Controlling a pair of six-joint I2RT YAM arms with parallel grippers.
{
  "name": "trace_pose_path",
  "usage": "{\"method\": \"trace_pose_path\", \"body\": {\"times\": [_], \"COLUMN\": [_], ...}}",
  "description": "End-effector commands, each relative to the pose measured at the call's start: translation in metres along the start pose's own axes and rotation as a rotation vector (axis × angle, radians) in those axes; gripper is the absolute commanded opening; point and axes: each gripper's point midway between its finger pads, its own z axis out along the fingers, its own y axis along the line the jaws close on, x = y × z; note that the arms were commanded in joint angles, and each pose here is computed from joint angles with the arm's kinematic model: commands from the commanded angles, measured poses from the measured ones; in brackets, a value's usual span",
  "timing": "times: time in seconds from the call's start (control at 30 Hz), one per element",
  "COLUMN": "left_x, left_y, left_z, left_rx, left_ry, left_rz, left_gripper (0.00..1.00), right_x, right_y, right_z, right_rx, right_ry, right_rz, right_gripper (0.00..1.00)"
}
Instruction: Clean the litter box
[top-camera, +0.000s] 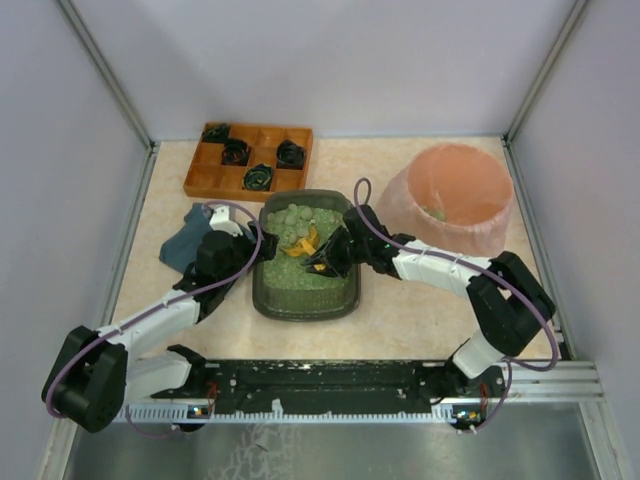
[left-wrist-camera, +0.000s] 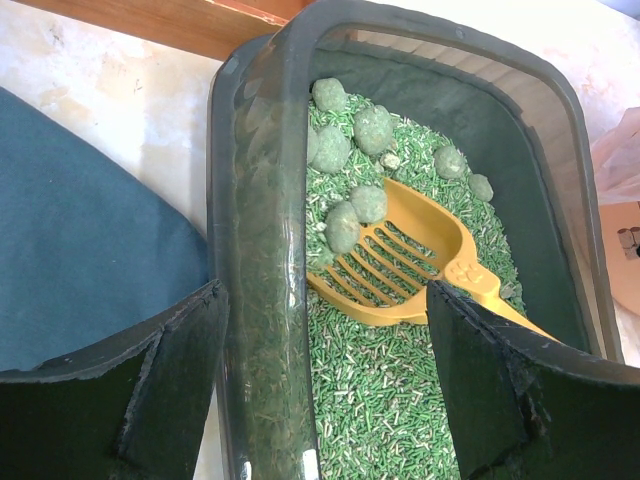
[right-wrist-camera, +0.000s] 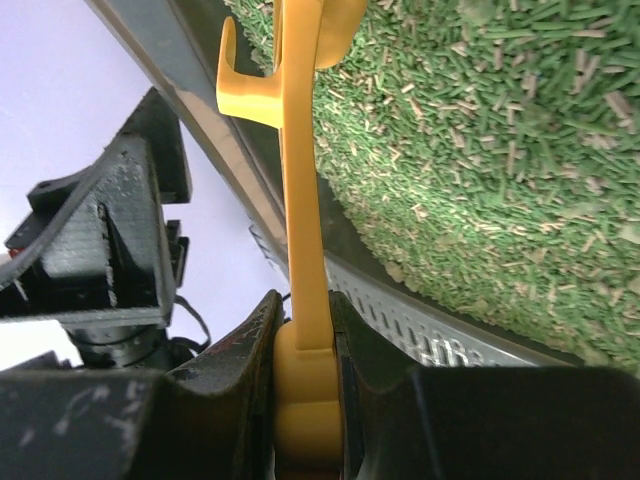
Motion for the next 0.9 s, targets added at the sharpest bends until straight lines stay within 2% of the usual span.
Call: {"method": "trace_pose_path", "body": {"times": [0.0, 0.17, 0.47, 0.87], "left_x": [-0.010, -0.009, -0.009, -0.009], "left_y": [-0.007, -0.008, -0.007, -0.007], "left_z": [-0.001, 0.000, 0.000, 0.000], "left_rx": [0.020, 0.022, 0.020, 0.022], "left_ry": [-0.029, -0.025, -0.025, -0.024], "left_rz": [0.003, 0.003, 0.004, 0.001], "left_gripper": [0.85, 0.85, 0.85, 0.85], "right_x": [-0.007, -0.006, 0.012, 0.018], "right_y": [-0.002, -0.002, 0.005, 0.006], "right_z": [-0.018, -0.025, -0.034, -0.061], "right_rx": [-0.026, -0.099, -0.210, -0.330], "right_ry": [-0.085, -0.100, -0.029, -0.085], "right_rz": [-0.082, -0.121, -0.225, -0.310], "right_gripper": [0.00, 0.00, 0.00, 0.00]}}
